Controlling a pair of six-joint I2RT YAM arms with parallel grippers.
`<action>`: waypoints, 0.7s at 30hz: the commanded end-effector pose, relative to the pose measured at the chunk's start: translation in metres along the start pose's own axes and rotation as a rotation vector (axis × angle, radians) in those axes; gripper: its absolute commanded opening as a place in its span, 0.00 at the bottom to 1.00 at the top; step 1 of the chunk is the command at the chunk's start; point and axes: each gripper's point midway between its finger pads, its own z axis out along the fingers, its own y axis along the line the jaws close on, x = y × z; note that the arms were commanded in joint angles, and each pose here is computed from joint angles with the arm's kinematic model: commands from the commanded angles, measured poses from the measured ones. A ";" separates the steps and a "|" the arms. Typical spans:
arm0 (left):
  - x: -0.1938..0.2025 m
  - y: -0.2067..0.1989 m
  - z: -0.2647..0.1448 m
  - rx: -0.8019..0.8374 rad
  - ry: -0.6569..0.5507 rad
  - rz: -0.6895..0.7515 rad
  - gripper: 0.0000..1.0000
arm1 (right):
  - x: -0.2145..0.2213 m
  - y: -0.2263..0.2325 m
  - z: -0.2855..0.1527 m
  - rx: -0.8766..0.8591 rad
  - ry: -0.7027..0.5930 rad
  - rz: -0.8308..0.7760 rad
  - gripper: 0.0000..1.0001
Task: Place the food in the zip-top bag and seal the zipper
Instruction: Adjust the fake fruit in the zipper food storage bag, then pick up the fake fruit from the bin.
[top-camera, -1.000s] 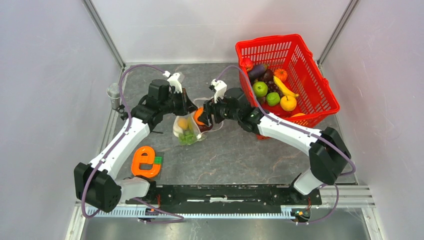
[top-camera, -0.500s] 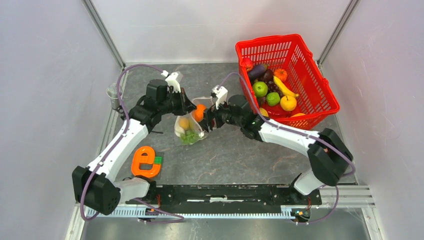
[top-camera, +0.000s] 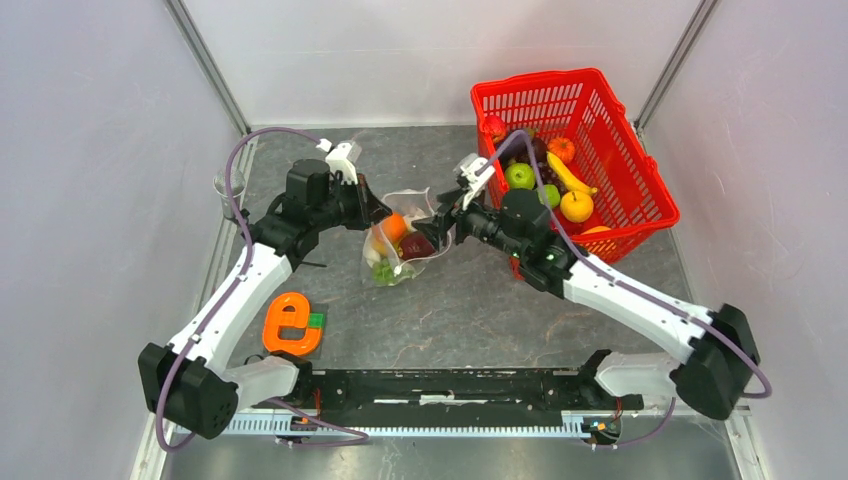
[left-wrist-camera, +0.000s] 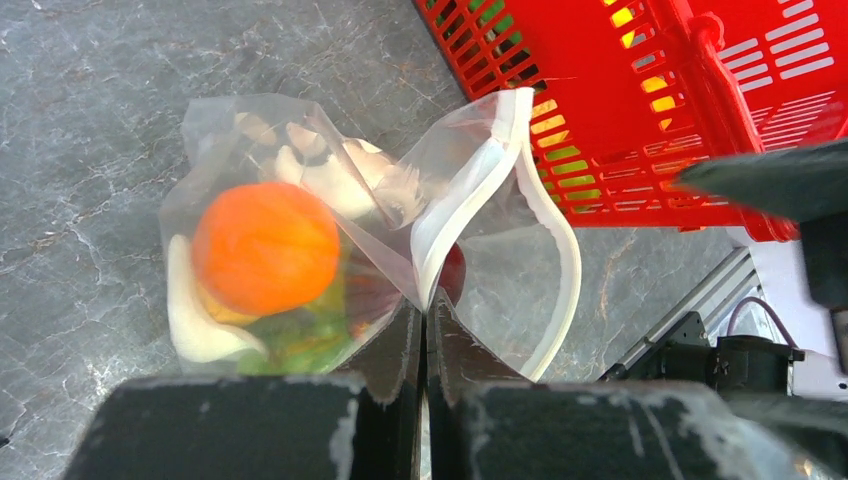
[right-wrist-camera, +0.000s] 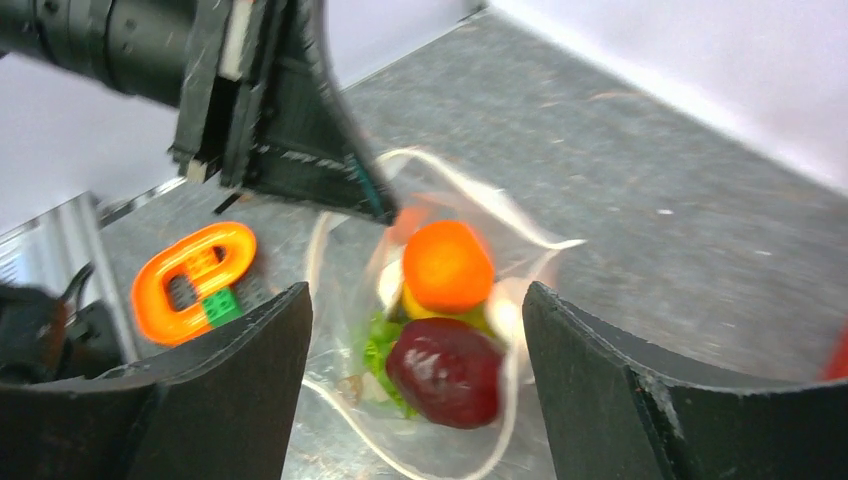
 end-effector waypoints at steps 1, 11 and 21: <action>-0.025 -0.018 -0.004 0.058 -0.089 -0.010 0.04 | -0.067 -0.051 -0.043 0.331 -0.125 -0.093 0.82; -0.022 -0.016 -0.002 0.055 -0.083 -0.009 0.03 | -0.030 -0.225 -0.148 1.033 0.084 0.060 0.84; -0.017 -0.014 0.001 0.056 -0.068 -0.014 0.04 | 0.101 -0.322 -0.173 1.187 0.409 0.374 0.87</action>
